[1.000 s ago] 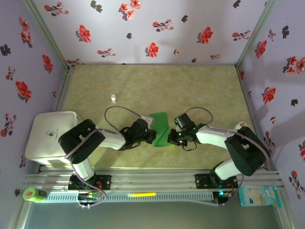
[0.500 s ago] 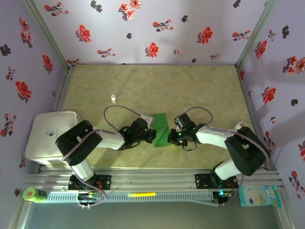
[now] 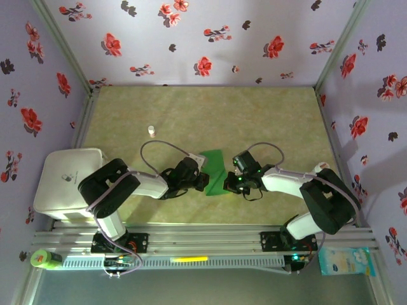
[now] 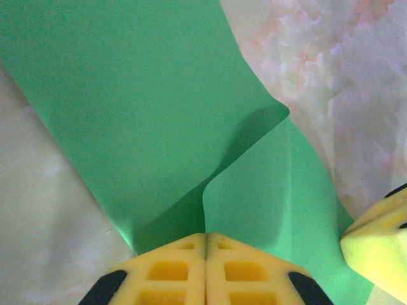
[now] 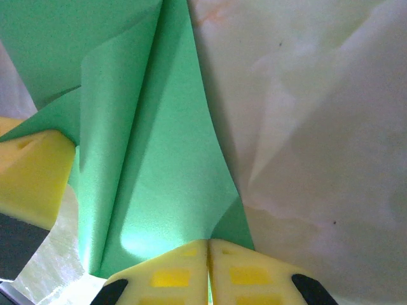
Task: Fold a paper plane with a square sheet of paper (pick it up from the middle)
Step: Fold the triangle a second time at the center of the table.
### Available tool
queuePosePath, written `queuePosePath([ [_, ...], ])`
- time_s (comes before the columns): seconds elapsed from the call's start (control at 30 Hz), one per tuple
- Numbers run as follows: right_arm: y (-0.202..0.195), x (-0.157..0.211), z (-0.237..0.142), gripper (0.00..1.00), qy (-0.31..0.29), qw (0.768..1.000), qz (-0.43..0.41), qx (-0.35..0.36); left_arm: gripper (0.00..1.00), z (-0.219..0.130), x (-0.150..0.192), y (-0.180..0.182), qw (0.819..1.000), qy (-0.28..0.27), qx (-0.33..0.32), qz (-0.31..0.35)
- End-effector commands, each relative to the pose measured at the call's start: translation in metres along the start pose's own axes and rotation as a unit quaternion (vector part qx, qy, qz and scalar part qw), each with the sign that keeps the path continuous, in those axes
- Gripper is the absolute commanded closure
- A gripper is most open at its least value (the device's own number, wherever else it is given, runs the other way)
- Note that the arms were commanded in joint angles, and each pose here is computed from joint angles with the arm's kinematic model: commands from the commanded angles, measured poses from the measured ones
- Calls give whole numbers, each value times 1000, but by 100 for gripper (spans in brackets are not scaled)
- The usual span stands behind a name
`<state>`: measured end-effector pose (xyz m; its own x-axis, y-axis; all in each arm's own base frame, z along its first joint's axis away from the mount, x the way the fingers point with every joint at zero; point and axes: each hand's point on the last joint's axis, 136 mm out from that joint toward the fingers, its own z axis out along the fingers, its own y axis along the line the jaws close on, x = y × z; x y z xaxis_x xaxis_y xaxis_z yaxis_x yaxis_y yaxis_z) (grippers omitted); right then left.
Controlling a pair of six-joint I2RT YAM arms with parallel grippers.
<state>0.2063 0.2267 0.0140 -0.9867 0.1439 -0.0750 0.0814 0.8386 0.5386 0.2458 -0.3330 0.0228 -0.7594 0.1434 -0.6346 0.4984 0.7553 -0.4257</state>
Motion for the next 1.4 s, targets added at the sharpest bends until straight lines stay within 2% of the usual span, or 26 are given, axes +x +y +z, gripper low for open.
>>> queuePosePath([
  [0.0, -34, 12, 6, 91, 15, 997, 9, 70, 93, 5, 2, 6, 1000, 7, -6, 5],
  [0.3, -22, 4, 1, 90, -2, 999, 6, 50, 94, 7, 10, 11, 1000, 16, -12, -3],
  [0.4, -1, -10, -8, 90, -37, 999, 9, 8, 94, 6, 10, 11, 1000, 15, -11, -5],
  [0.5, 30, -23, -15, 94, -65, 995, 21, -67, 94, 5, 11, 12, 1000, 15, -11, -6],
  [0.63, 56, -33, -13, 98, -68, 988, 42, -130, 94, 5, 11, 11, 1000, 14, -10, -5],
  [0.73, 66, -37, -7, 100, -63, 985, 51, -152, 95, 4, 10, 11, 1000, 13, -10, -5],
  [1.07, 69, -36, 9, 100, -41, 983, 65, -169, 95, 3, 11, 11, 1000, 14, -10, -5],
  [1.37, 55, -31, 22, 100, -29, 987, 70, -144, 95, 4, 10, 12, 1000, 14, -12, -4],
])
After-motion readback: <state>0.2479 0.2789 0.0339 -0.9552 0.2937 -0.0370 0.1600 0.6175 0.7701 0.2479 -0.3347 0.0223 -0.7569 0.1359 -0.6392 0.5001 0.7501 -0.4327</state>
